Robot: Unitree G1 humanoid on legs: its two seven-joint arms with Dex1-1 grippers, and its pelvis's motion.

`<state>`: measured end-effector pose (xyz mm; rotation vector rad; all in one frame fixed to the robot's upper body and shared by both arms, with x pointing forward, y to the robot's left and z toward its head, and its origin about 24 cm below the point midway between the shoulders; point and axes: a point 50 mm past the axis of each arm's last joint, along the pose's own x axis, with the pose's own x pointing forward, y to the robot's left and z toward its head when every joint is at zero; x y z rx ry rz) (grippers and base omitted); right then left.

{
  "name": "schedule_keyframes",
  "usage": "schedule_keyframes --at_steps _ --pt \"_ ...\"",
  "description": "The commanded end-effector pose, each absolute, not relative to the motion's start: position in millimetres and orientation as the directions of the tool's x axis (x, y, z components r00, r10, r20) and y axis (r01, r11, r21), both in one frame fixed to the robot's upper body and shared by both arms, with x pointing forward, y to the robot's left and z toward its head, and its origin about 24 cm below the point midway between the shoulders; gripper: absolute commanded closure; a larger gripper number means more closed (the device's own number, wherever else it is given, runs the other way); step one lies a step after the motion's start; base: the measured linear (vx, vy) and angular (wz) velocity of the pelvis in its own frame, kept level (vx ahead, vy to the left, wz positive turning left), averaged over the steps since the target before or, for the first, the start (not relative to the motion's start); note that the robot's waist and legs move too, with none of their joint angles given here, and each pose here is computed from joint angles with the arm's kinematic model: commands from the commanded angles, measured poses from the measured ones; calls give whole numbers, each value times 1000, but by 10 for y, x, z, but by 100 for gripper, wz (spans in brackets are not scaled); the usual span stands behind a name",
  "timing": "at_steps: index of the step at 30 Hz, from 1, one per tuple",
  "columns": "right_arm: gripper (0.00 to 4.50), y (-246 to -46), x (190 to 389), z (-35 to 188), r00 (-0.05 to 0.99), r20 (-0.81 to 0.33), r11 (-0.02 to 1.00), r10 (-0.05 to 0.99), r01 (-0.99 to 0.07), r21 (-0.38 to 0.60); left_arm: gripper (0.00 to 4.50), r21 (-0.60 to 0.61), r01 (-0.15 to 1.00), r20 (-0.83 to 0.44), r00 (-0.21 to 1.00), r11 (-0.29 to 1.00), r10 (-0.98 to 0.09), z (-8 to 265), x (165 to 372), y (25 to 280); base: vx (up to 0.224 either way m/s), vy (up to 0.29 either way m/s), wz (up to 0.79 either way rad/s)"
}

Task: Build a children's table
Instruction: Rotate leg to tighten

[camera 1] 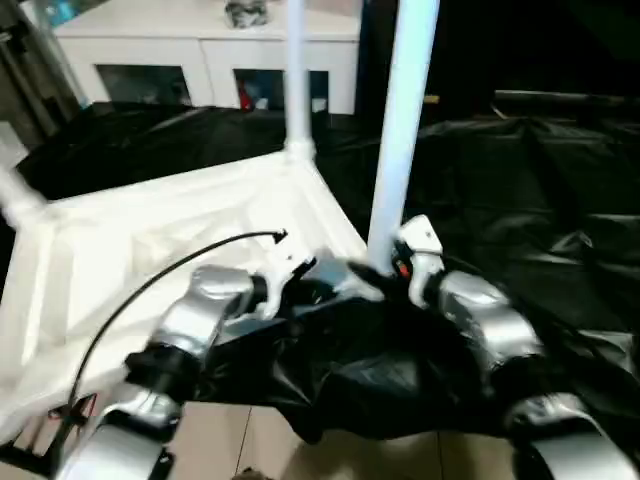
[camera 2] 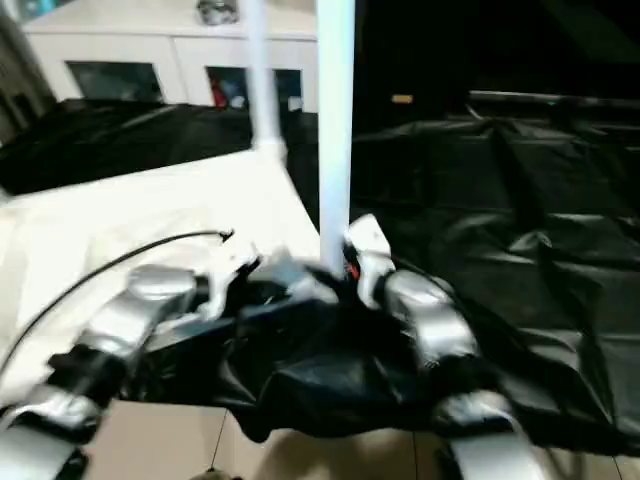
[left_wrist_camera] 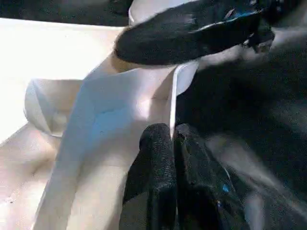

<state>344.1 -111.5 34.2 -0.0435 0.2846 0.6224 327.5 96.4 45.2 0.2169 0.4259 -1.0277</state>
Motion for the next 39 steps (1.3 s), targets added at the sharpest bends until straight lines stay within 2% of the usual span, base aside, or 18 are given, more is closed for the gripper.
schedule_keyframes --at_steps 1,2,3,5,7,9,11,17,22,31,33,39 --pt "179 -943 3328 94 739 -376 815 559 -572 88 450 45 794 -388 573 606 -722 626 3429 973 0 0 0" --pt "179 -922 3336 93 749 -376 824 546 -560 81 450 51 786 -388 584 616 -713 626 3439 966 0 0 0" --pt "144 -849 3346 95 758 -369 831 538 -551 79 450 71 775 -390 601 628 -698 621 3452 941 0 0 0" --pt "109 -789 3351 104 758 -356 827 547 -554 92 450 79 777 -392 600 624 -697 612 3449 912 0 0 0" --pt "103 -735 3359 127 744 -345 812 572 -575 105 450 64 806 -385 565 589 -730 604 3415 865 0 0 0" --pt "66 -755 3384 182 744 -332 799 580 -600 52 450 61 847 -381 509 528 -772 609 3368 856 0 0 0" --pt "63 -778 3403 217 741 -322 789 589 -614 29 450 50 870 -377 471 491 -797 610 3342 873 0 0 0" --pt "63 -893 3385 278 677 -310 708 668 -706 -17 450 27 920 -385 370 390 -846 585 3244 974 0 0 0" --pt "63 -1089 3358 421 537 -298 559 789 -829 -15 450 -2 966 -442 231 258 -867 628 3178 1209 0 0 0" --pt "63 -1266 3288 509 407 -302 434 862 -900 28 450 -8 971 -467 208 239 -860 664 3207 1339 0 0 0" --pt "90 -1270 3283 514 392 -307 420 868 -907 30 450 -10 972 -468 203 235 -860 670 3206 1351 0 0 0" --pt "135 -1204 3294 538 351 -310 382 884 -923 41 450 -13 973 -479 196 230 -855 672 3201 1423 0 0 0"
